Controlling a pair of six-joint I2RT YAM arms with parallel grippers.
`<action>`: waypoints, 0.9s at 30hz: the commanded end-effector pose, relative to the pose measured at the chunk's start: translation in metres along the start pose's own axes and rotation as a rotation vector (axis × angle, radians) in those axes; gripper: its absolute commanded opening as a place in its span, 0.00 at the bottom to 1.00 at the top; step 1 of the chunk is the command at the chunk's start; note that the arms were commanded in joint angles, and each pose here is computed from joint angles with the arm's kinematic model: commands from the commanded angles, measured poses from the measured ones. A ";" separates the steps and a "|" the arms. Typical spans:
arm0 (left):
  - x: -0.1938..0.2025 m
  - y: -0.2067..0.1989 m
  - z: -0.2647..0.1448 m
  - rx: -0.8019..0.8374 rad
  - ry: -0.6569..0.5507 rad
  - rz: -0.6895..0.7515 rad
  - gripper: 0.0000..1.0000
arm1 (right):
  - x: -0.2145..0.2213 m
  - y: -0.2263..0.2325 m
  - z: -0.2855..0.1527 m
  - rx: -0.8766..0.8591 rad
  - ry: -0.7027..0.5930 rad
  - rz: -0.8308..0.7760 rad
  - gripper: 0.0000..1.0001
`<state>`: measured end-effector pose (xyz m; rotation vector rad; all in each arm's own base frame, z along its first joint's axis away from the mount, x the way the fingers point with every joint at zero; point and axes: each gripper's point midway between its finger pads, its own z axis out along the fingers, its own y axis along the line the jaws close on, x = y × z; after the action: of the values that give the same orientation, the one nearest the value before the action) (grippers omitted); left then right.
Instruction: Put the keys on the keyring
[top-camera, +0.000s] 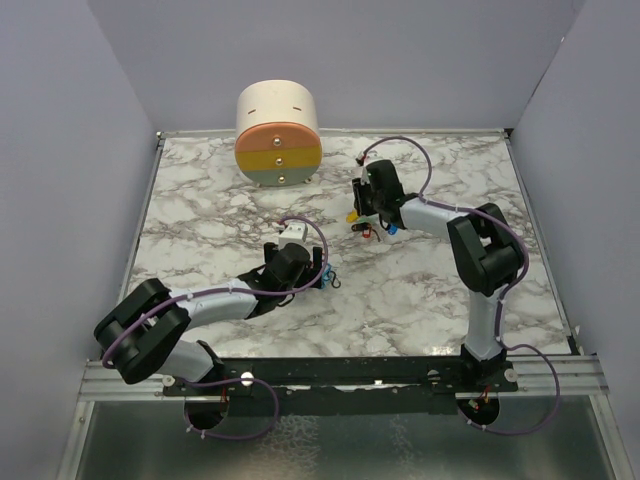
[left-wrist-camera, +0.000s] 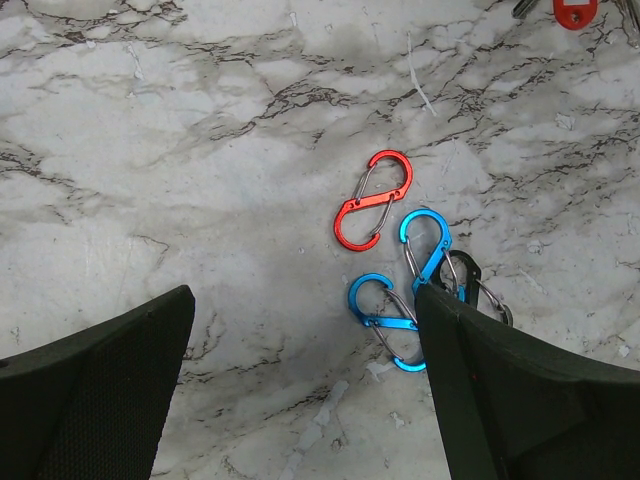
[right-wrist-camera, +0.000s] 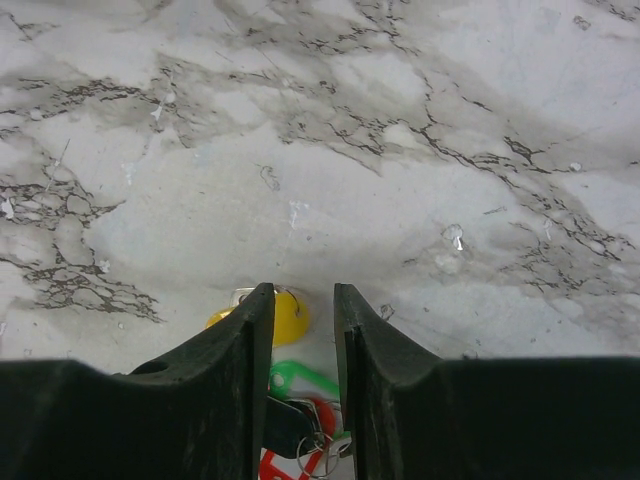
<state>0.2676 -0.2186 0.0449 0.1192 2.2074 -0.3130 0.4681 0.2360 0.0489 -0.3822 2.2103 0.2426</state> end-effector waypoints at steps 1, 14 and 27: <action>-0.009 -0.005 0.003 0.014 -0.023 -0.003 0.93 | -0.011 0.011 0.009 -0.066 -0.034 -0.022 0.31; -0.008 -0.003 0.003 0.008 -0.023 -0.002 0.93 | -0.001 0.013 0.018 -0.082 -0.007 -0.031 0.29; -0.007 -0.002 0.004 0.006 -0.019 -0.003 0.93 | 0.001 0.013 0.017 -0.086 -0.009 -0.029 0.03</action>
<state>0.2684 -0.2166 0.0421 0.1160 2.2144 -0.3032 0.4670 0.2476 0.0304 -0.4505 2.2287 0.2977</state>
